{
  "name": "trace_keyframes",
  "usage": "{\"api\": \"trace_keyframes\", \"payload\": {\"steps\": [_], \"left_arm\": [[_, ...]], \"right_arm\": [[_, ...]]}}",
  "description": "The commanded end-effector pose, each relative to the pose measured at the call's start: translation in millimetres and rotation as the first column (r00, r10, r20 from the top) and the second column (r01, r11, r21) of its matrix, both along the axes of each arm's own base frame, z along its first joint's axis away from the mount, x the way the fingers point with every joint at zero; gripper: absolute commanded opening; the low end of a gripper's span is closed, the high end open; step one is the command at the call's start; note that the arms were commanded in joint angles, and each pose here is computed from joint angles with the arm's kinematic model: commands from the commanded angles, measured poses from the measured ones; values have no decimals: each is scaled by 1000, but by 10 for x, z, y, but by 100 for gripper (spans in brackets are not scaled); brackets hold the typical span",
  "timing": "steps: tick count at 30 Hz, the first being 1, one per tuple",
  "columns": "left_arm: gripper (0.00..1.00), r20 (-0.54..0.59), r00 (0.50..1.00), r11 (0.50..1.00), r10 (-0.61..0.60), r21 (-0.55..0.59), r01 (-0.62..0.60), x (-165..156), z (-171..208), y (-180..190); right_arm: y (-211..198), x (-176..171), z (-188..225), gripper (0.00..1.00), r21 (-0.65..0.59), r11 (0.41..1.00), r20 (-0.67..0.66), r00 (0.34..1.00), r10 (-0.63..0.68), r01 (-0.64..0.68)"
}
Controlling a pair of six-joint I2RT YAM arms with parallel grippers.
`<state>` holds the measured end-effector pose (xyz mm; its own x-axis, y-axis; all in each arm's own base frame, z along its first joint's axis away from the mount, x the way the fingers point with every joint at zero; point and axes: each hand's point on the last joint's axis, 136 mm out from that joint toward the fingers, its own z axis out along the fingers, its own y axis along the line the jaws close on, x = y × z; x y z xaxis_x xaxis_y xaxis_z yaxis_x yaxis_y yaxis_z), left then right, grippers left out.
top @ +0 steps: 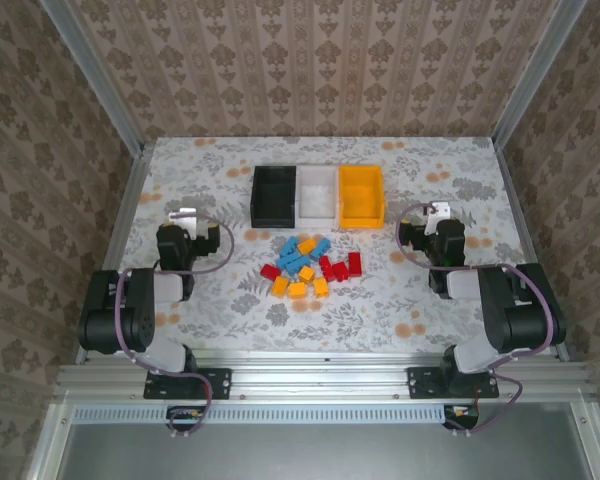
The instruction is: Sort the legos into containers by color
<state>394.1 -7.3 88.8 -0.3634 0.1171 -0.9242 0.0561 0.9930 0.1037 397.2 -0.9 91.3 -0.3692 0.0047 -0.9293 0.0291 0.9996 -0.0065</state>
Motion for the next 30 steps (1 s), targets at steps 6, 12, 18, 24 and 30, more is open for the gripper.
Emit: {"api": "trace_keyframes", "payload": {"steps": [6,12,18,24,30], "left_arm": [[100,14,1000,1000,2,0,-2,55,53,-6],[100,15,1000,1000,1,0,-1,56,56,-8],[100,15,1000,1000,3,0,-3,56,56,-7],[100,15,1000,1000,5,-4,-5,53,54,-2],[100,14,1000,1000,9,-13,-8,56,53,21]], "right_arm": [[1,34,64,100,7,1000,29,1000,-10,10],[1,32,67,100,7,1000,30,999,-10,10],[1,34,66,100,7,1000,30,1000,-11,10],[-10,32,64,100,12,1000,29,1000,-11,10],[-15,41,64,100,19,1000,26,1000,-11,11]]}}
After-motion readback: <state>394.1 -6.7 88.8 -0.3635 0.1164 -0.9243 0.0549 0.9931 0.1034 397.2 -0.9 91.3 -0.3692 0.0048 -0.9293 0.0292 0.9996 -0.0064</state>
